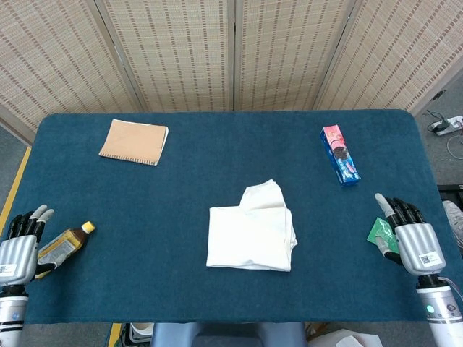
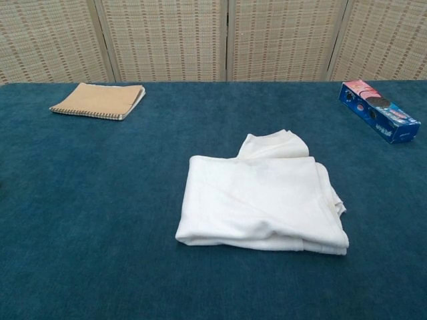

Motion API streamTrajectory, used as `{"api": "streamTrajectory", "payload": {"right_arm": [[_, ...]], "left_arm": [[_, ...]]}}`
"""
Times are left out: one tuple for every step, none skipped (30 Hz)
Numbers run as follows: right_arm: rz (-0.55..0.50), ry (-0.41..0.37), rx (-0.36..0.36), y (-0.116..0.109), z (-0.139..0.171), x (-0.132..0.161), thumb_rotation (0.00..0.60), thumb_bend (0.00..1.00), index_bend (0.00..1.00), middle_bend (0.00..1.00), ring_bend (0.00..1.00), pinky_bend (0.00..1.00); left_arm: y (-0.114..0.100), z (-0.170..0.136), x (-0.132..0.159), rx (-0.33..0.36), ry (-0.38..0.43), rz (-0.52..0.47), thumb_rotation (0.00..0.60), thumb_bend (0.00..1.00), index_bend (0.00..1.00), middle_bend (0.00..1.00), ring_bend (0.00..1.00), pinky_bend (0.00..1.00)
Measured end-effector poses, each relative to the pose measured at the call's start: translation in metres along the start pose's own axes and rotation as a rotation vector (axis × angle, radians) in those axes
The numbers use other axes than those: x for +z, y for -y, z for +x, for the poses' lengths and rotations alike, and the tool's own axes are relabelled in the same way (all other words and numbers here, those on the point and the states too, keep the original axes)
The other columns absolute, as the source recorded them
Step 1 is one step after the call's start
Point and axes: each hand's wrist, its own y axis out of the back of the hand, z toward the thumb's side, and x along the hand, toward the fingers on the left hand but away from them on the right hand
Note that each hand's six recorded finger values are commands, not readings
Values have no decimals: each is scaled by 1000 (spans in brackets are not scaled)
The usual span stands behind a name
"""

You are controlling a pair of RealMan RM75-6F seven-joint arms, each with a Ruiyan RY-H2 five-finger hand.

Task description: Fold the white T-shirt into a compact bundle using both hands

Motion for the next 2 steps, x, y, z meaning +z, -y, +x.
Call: {"api": "streamTrajectory", "payload": {"right_arm": [[-1, 2, -1, 0, 2, -1, 600, 326, 30, 131, 106, 159], [-2, 1, -2, 0, 2, -2, 600, 327, 30, 132, 105, 159]], "left_arm": [[0, -1, 1, 2, 4, -2, 600, 135, 146, 93, 57, 0], [0, -2, 2, 3, 10, -7, 600, 135, 146, 93, 57, 0]]}}
